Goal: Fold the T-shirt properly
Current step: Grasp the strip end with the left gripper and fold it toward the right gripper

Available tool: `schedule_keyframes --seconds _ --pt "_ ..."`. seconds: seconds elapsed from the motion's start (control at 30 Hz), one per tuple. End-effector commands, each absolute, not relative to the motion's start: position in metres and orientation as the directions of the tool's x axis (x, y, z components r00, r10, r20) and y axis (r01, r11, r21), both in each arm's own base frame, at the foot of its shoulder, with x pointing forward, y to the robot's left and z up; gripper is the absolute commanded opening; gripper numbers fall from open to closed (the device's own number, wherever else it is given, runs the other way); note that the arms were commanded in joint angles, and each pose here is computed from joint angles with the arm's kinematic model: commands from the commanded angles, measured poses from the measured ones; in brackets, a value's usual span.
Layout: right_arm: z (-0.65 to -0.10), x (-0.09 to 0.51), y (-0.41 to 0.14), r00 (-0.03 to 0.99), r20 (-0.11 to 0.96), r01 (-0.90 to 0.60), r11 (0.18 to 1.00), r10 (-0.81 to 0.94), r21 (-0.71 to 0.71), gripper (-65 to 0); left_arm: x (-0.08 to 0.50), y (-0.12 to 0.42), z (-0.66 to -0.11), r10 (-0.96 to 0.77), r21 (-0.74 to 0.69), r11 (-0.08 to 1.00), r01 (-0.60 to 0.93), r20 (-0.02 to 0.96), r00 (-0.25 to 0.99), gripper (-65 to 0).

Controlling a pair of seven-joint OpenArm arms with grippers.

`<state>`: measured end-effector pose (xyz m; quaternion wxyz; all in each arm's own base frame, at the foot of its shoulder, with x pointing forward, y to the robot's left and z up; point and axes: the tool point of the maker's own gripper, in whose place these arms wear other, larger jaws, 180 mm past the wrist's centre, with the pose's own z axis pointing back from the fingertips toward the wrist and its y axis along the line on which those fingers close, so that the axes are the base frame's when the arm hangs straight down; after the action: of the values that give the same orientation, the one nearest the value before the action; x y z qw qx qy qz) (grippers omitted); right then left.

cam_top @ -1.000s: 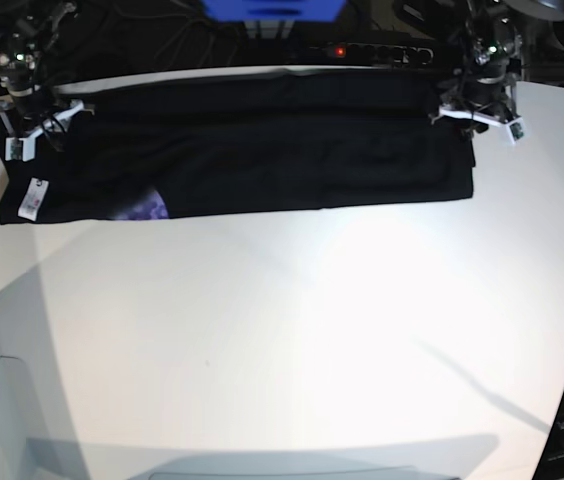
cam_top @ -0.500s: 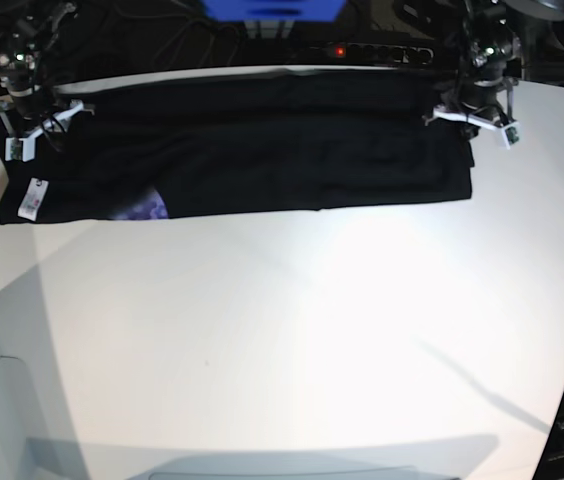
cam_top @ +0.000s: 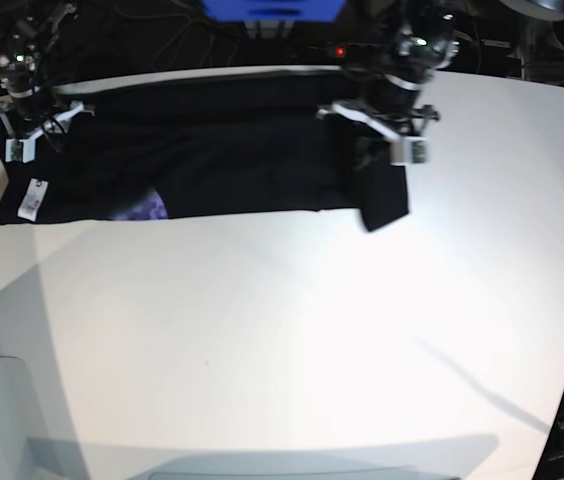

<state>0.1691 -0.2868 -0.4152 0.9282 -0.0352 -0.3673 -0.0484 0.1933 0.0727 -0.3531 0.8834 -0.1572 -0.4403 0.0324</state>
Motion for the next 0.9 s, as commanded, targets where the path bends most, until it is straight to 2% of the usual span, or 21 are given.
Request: schedule_keyframes --seconds 0.0,0.27,0.53,0.87 --pt "-0.404 0.176 -0.292 0.698 0.715 0.113 0.992 -0.045 -0.047 -37.5 0.196 0.058 -0.342 0.184 -0.310 0.942 0.129 0.799 0.573 -65.0" --pt "-0.401 0.183 -0.293 0.686 0.726 0.116 0.992 -0.047 -0.045 -37.5 0.205 -0.032 -0.329 0.076 -0.314 0.870 0.380 0.847 0.526 -64.9" --pt "-0.398 0.191 -0.293 0.675 0.736 0.117 0.992 -0.048 -0.042 -37.5 0.215 -0.059 -0.326 0.009 -0.280 0.825 0.491 0.875 0.484 -64.9" --pt "-0.397 0.192 -0.293 0.672 0.739 0.117 0.992 -0.047 -0.043 -37.5 0.197 -0.119 -0.338 -0.174 -0.200 0.666 0.718 0.895 0.411 -64.9"
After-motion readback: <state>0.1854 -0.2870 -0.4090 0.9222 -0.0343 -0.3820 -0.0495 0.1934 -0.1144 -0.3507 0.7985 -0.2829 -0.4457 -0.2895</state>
